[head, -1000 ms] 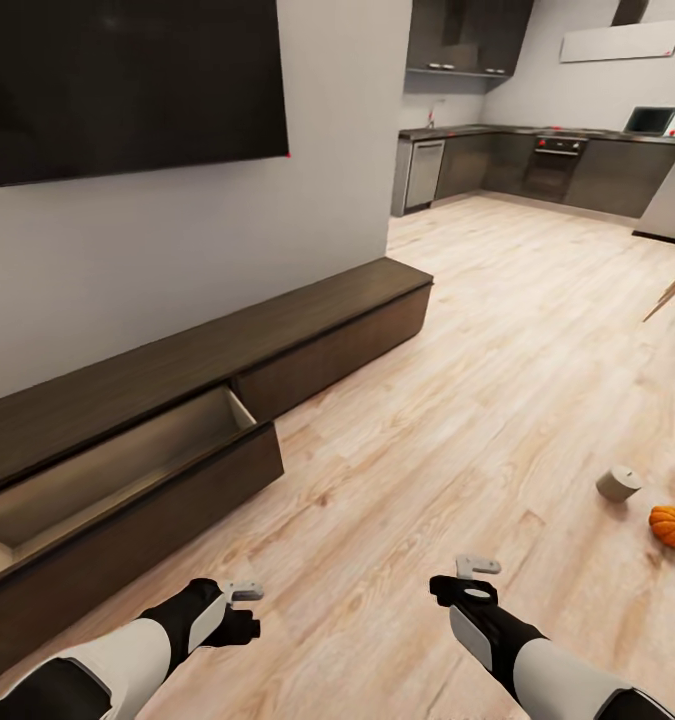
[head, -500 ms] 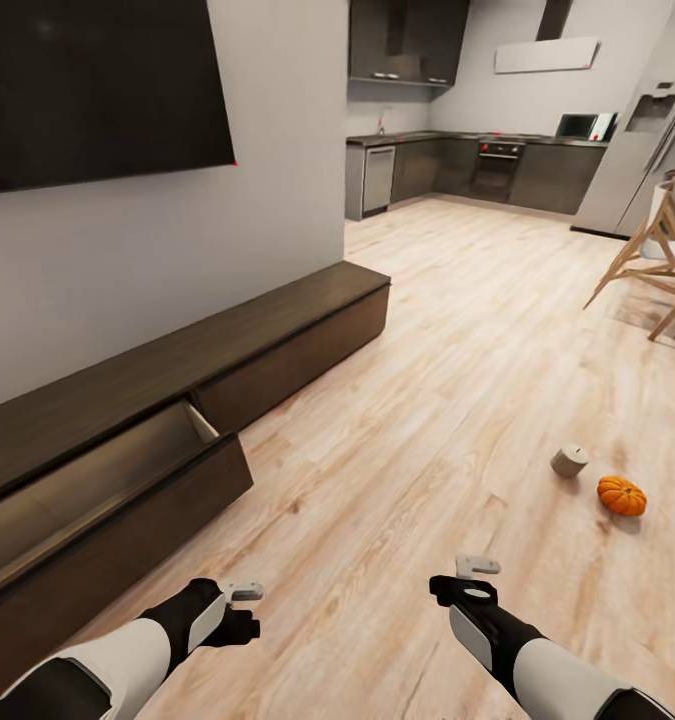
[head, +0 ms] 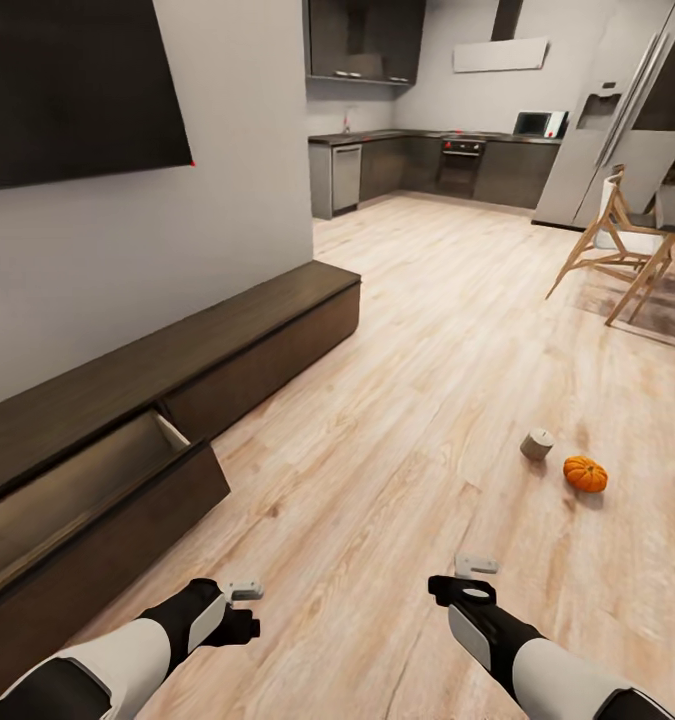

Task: Place each of the two pumpkins and all three candles from the living room inside a cabinet in the living room (use any cabinet), then make sure every cabinet is closed, and position the cauldron so it is next to a table in the living room.

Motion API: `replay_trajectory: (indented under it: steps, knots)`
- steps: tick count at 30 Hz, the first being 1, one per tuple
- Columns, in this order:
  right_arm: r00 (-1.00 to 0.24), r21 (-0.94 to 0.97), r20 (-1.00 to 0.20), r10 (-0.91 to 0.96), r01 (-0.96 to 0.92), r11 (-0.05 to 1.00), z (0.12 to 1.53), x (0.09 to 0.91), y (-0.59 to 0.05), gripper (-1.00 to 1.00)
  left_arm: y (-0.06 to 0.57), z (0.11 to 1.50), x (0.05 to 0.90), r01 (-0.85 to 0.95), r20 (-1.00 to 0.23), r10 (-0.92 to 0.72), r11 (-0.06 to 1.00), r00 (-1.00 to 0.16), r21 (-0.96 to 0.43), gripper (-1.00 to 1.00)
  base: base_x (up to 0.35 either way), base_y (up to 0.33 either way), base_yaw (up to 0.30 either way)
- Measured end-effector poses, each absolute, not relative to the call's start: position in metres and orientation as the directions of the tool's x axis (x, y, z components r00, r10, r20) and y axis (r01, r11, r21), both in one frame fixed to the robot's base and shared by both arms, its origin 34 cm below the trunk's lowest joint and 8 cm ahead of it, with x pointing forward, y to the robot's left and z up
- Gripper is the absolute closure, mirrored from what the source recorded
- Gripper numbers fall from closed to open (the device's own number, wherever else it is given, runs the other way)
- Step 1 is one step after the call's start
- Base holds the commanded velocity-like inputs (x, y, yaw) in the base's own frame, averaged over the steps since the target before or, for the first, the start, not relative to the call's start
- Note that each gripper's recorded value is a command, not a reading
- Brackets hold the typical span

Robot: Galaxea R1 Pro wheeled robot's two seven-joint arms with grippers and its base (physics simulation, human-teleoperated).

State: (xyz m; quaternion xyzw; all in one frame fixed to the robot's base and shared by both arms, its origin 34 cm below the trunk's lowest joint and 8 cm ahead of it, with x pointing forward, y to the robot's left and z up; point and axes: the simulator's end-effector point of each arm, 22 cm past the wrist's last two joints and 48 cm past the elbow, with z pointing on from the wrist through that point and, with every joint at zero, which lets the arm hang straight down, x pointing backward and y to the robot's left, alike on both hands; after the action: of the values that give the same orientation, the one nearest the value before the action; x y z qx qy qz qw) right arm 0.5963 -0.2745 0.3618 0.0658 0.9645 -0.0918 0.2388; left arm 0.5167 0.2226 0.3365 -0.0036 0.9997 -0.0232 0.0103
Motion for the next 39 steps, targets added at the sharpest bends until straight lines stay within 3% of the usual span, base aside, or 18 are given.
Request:
replay_trajectory:
  steps: [39]
  knots:
    - [-0.878, -0.143, -0.472, 0.083, 0.170, 0.975, 0.3615, 0.5962, -0.2730, -1.00, 0.2238, 0.3362, 0.5169, -0.007, -0.022, -0.008, 0.999, -1.000, -0.045, -1.00, 0.000, 0.000, -0.277]
